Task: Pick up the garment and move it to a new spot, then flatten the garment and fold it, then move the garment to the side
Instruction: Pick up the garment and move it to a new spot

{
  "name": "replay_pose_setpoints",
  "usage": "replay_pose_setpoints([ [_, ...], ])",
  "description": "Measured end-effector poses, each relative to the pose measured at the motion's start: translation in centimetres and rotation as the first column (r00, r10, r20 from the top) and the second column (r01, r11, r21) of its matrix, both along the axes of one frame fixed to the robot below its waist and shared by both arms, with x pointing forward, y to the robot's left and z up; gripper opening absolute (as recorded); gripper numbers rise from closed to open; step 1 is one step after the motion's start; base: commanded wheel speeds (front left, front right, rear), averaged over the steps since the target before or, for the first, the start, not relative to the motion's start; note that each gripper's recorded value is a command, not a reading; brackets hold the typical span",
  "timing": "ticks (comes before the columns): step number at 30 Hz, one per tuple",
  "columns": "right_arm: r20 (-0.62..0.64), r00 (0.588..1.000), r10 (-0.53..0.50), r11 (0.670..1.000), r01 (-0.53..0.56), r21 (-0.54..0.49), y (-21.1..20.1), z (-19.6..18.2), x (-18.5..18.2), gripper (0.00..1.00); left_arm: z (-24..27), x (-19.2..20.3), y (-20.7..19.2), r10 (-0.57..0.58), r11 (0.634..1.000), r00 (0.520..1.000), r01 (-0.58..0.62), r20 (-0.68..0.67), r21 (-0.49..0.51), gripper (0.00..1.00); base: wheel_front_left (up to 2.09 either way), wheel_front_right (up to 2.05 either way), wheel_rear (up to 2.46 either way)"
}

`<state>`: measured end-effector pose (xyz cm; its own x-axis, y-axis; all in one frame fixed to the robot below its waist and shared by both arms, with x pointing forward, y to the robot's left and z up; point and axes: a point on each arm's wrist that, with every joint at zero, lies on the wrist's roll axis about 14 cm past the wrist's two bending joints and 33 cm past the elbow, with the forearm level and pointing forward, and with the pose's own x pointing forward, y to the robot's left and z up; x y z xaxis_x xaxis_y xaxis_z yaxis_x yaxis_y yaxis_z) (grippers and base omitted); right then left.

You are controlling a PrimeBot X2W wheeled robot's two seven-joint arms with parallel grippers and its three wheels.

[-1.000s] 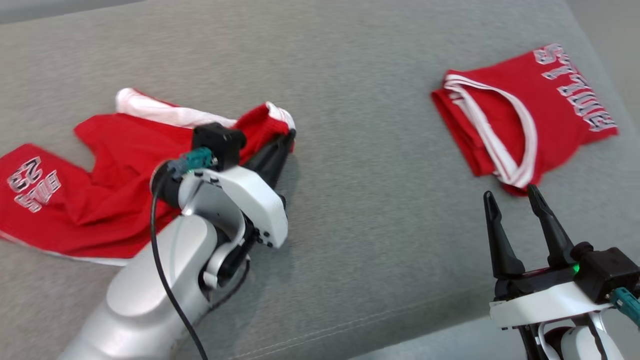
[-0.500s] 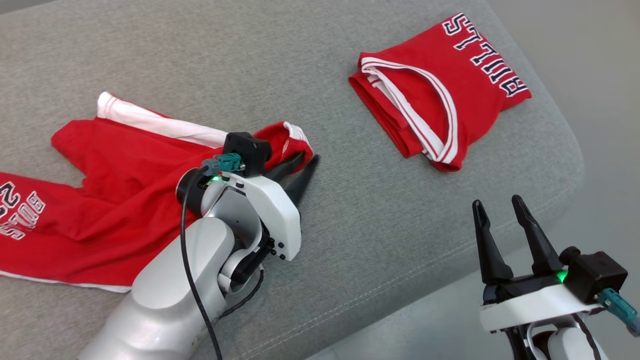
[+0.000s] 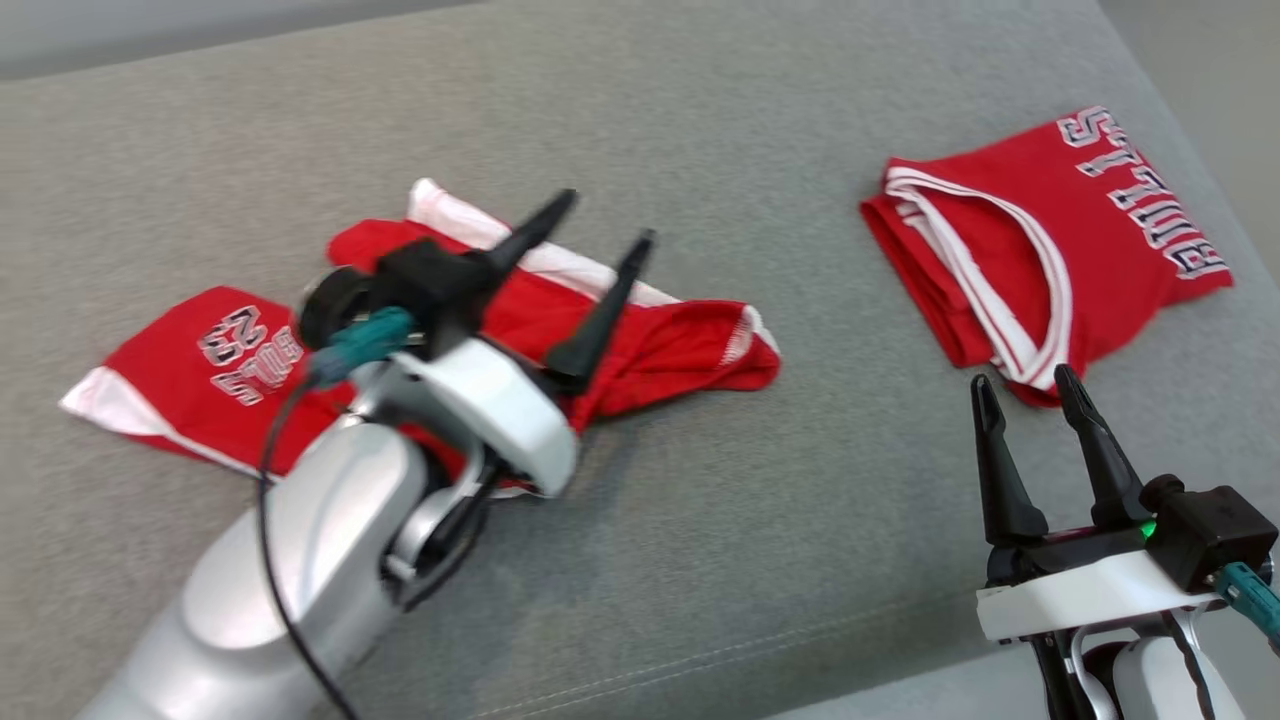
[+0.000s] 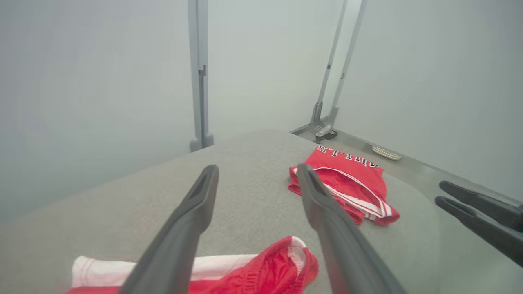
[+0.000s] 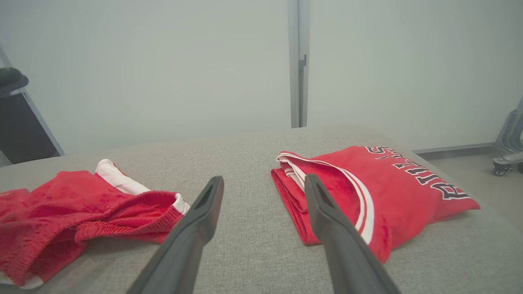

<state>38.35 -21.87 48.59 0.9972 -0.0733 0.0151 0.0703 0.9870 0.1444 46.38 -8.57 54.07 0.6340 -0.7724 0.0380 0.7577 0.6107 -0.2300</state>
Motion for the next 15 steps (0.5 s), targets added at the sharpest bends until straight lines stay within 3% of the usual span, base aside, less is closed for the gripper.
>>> replay_pose_setpoints([
  [5, 0.034, 0.995, 0.09, 0.996, -0.09, -0.007, 2.9, 0.8, 1.5, 1.0, 0.2, 2.1, 9.3, 0.28, 0.959, 0.959, -0.281, 0.046, 0.032, 1.0, 0.0, 0.0, 0.0],
  [9, 0.063, 0.986, 0.153, 0.988, -0.153, -0.01, 4.9, 1.6, 2.3, 1.0, 1.6, 2.3, 16.6, 0.477, 0.878, 0.873, -0.478, 0.101, -0.013, 1.0, 0.0, 0.0, 0.0],
  [15, 0.077, 0.974, 0.212, 0.977, -0.211, -0.021, 6.5, 2.2, 2.1, 1.0, 1.3, -0.6, 24.4, 0.636, 0.769, 0.764, -0.639, 0.112, -0.012, 1.0, 0.0, 0.0, 0.0],
])
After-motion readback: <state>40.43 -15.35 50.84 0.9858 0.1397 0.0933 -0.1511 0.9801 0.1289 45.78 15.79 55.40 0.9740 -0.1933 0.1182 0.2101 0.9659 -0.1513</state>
